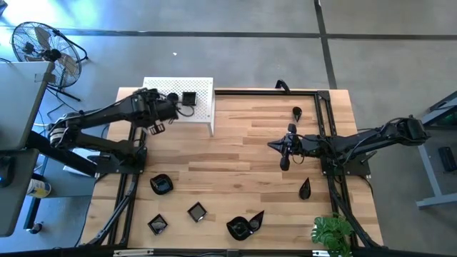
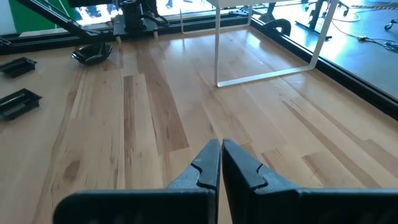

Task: Pick & Place Mini shaped plates
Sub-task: Stack the top black leaf shaped plate on top of the stacked black leaf shaped plates on the shelf

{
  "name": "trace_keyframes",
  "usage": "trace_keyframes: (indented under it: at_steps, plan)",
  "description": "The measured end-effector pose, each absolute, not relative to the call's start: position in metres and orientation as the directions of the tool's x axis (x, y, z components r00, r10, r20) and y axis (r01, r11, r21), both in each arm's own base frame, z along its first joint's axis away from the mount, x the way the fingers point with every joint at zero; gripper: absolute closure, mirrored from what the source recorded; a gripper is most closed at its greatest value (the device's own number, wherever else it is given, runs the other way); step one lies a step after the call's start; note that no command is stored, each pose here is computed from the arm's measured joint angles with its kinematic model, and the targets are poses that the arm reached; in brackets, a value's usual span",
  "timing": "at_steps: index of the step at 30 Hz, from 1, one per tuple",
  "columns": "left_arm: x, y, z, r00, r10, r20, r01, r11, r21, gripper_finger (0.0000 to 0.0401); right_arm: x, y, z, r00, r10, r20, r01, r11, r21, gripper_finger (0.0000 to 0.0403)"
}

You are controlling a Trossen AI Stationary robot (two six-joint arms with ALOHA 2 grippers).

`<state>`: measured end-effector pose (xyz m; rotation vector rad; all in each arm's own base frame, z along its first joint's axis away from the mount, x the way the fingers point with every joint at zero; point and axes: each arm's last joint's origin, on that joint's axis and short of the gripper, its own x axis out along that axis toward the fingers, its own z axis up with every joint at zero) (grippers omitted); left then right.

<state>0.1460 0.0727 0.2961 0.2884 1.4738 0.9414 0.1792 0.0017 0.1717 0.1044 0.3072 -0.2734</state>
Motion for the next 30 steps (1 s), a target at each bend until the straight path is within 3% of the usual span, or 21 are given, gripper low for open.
trace_keyframes:
  at_steps: [16,30]
  plan:
    - [0.141,0.094,0.295,-0.184,0.622,-0.761,-0.335,0.688,0.643,0.0392,0.179,0.002,0.172,0.917,-0.250,-0.312,0.283,0.957,0.067,0.0396]
    - [0.139,0.092,0.306,-0.182,0.605,-0.775,-0.351,0.696,0.626,0.0287,0.179,0.002,0.172,0.917,-0.250,-0.312,0.284,0.957,0.066,0.0396]
